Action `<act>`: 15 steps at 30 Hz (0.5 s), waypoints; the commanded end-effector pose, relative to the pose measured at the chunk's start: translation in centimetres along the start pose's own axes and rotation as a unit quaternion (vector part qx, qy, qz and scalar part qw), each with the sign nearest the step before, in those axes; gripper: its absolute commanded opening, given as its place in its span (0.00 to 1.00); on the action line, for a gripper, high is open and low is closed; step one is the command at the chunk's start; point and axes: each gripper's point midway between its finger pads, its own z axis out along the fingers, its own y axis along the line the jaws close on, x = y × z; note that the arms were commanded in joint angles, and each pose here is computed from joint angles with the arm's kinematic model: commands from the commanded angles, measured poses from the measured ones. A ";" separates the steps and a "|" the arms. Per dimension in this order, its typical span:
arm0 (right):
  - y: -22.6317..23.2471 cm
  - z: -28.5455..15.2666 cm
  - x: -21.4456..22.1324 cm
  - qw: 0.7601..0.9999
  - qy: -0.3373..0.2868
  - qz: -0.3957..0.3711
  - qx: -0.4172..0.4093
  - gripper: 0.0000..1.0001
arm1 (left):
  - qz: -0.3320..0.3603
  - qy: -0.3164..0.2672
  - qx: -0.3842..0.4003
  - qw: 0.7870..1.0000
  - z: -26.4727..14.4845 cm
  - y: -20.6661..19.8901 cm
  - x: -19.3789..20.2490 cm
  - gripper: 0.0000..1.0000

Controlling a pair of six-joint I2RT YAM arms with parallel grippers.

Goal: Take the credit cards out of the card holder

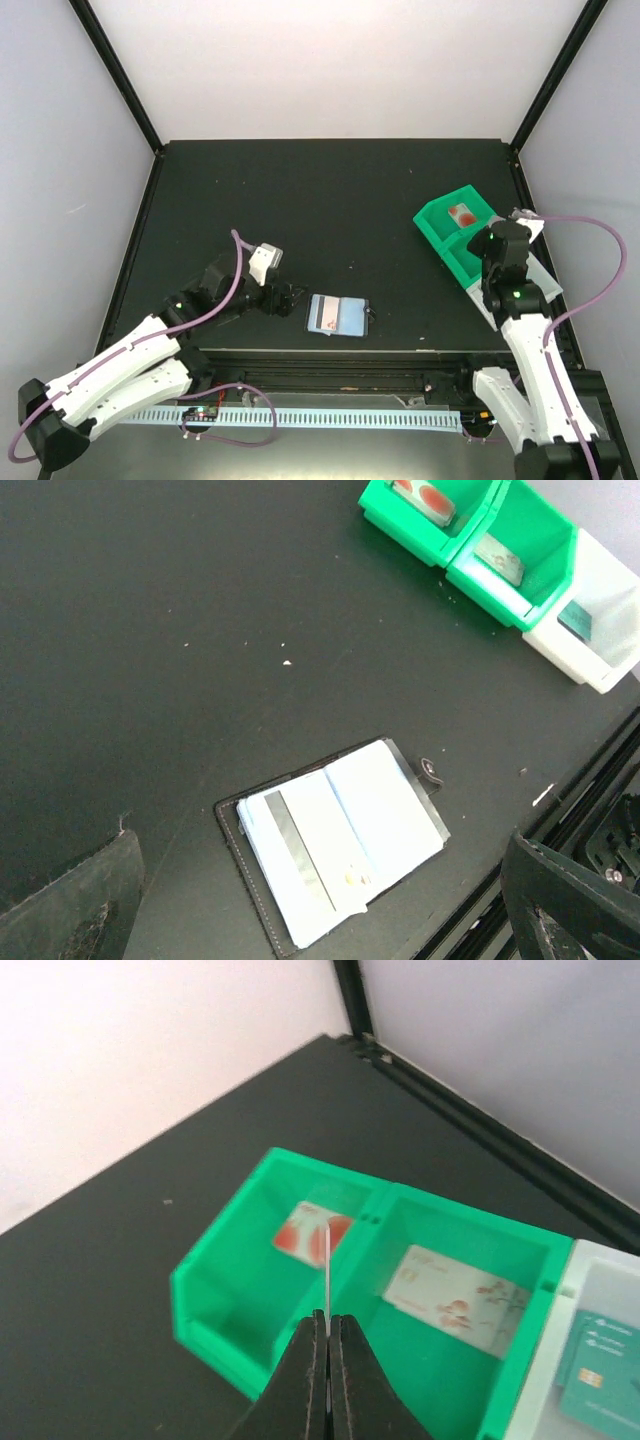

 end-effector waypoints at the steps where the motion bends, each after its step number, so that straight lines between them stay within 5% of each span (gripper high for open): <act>1: -1.0 3.2 0.9 0.999 0.033 0.034 -0.001 0.01 | 0.002 0.006 0.011 1.000 0.0 -0.5 -0.6 0.99; 15: -4.6 10.2 4.7 0.988 0.087 0.115 0.049 0.01 | -0.011 0.008 0.007 1.000 -0.1 -0.2 -0.3 0.99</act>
